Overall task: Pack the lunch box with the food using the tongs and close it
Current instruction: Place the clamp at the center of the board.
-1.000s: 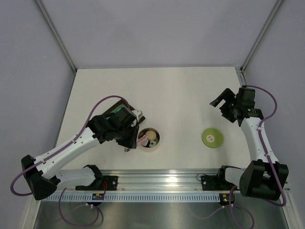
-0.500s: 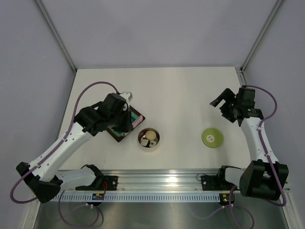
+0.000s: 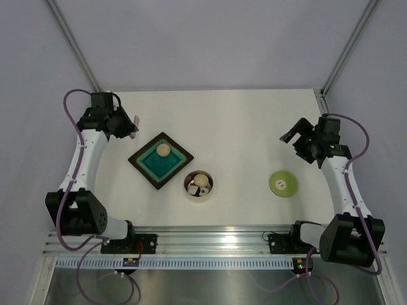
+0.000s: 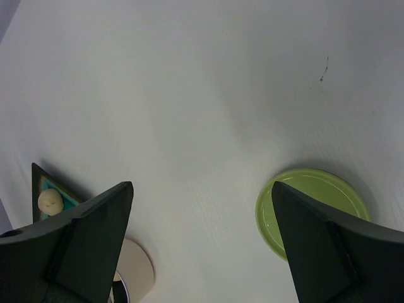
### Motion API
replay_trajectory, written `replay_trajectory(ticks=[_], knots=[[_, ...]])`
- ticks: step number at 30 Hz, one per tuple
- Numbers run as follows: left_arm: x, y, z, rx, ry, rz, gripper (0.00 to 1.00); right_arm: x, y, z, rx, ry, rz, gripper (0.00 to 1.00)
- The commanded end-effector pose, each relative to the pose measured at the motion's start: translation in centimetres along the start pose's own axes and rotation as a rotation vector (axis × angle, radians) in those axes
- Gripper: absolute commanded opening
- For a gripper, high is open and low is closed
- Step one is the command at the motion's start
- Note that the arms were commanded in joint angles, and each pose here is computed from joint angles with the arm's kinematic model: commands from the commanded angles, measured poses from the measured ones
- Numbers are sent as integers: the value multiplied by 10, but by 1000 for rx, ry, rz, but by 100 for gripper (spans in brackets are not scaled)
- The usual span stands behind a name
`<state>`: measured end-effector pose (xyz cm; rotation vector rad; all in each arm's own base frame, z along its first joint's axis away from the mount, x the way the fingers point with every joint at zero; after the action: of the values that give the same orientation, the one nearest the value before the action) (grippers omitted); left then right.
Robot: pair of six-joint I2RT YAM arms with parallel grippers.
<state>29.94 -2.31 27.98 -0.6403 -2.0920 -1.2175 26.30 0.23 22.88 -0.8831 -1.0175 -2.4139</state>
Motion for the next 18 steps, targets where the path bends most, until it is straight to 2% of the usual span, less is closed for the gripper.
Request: replay_trajectory(ticks=[1,5,8,15,18], knots=[[-31,36,-5,53,-91,-25,0,6,-2,-1,30,-3,3,99],[-75,47,21,52,75,-18,0,6,-2,-1,30,2,2,99],[-90,50,35,-2,162,-32,0,3,-3,-2,27,6,12,99],[-104,59,60,-159,350,-100,0,-4,-3,-3,25,3,27,99],[-112,68,65,-236,347,-82,0,-7,-2,-2,22,16,31,99]])
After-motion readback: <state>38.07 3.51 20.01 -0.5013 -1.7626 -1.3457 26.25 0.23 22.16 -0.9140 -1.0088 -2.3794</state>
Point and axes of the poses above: each gripper's point midway between its finger pads, its own x axis back along the fingers, its own z axis along the line the jaws close on, y = z × x, the point moved 9 cm from there along x, back along the fingers, and after that the axes turned 2 degrees about -x, right-handed, at the moved point
